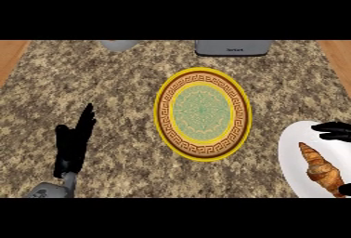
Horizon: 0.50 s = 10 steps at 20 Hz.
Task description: Pick the croissant from the plate and place it in the plate
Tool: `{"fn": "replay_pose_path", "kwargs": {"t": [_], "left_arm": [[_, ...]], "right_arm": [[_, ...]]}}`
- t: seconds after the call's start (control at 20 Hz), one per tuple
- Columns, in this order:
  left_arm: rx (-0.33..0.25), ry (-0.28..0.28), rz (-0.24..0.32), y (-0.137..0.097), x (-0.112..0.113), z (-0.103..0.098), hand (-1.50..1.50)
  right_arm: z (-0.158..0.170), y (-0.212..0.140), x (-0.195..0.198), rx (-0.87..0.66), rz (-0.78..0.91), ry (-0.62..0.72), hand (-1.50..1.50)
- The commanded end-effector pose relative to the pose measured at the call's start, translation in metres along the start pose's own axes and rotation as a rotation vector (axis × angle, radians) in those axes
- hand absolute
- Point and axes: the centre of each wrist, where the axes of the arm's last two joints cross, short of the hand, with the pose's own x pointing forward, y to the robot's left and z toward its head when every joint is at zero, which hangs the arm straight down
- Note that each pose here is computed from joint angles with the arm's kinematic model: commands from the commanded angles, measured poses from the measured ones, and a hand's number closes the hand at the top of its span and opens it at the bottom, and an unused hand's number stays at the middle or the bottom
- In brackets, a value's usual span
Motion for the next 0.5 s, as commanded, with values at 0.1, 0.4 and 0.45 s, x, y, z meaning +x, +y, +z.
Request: {"fn": "replay_pose_path", "kwargs": {"t": [0.1,0.4,0.45], "left_arm": [[-0.015,0.009,-0.003,-0.003,0.011,-0.01,0.0],[-0.03,0.008,-0.018,0.004,0.008,0.001,0.0],[-0.022,0.0,0.005,-0.015,0.004,0.009,0.0]], "right_arm": [[0.018,-0.032,-0.001,0.221,0.212,-0.069,-1.5],[0.008,-0.04,0.004,0.453,0.327,0.076,-1.5],[-0.011,-0.009,0.007,0.487,0.339,0.08,-1.5]]}}
